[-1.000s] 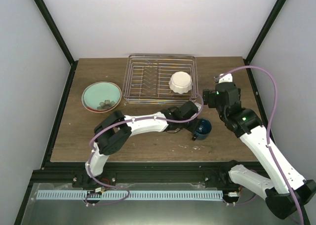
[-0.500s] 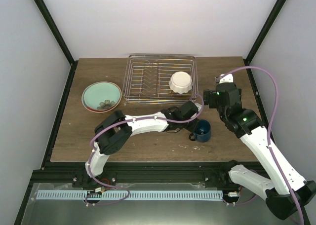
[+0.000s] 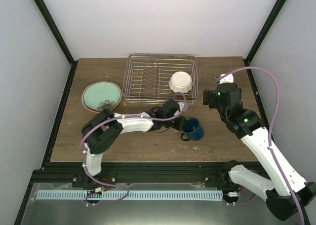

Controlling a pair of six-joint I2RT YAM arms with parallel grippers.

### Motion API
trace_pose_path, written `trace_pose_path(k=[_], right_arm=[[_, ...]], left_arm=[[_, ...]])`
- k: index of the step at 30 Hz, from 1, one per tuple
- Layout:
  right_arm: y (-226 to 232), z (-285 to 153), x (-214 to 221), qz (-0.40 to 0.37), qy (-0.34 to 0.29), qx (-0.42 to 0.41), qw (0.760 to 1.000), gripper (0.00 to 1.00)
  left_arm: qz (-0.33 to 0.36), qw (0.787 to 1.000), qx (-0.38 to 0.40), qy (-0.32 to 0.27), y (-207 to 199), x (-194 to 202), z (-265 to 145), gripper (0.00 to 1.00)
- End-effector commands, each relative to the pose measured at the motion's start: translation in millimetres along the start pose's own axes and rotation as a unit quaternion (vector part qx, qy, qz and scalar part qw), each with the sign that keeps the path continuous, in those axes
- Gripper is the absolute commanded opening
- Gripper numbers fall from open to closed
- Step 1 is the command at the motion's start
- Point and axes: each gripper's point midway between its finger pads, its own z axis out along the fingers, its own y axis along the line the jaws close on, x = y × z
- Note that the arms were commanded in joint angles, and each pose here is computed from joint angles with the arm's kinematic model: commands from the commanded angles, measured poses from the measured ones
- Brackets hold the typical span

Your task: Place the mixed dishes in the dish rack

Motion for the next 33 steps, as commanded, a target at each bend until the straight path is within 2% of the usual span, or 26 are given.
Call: trace_pose_path(k=[1, 10, 18, 23, 29, 33], right_arm=[[7, -11, -21, 0.026, -0.033, -0.037, 0.998, 1.00], [41, -12, -26, 0.037, -0.045, -0.147, 0.987, 1.00], [68, 6, -10, 0.067, -0.018, -0.272, 0.960, 1.00], [80, 7, -2, 0.090, -0.006, -0.353, 0.931, 0.98], [87, -3, -1, 0.087, -0.008, -0.389, 0.917, 0.97], [96, -13, 3, 0.092, -0.003, -0.430, 0.898, 0.96]], left_arm=[[-0.034, 0.997, 0.058, -0.035, -3, -13, -28, 0.00], [-0.067, 0.986, 0.122, -0.088, -5, -20, -73, 0.00], [-0.086, 0.976, 0.148, -0.138, 2, -29, -114, 0.00], [-0.114, 0.951, 0.201, -0.206, 8, -61, -157, 0.00], [-0.111, 0.934, 0.208, -0.269, 20, -111, -193, 0.00], [-0.110, 0.920, 0.217, -0.308, 28, -136, -215, 0.00]])
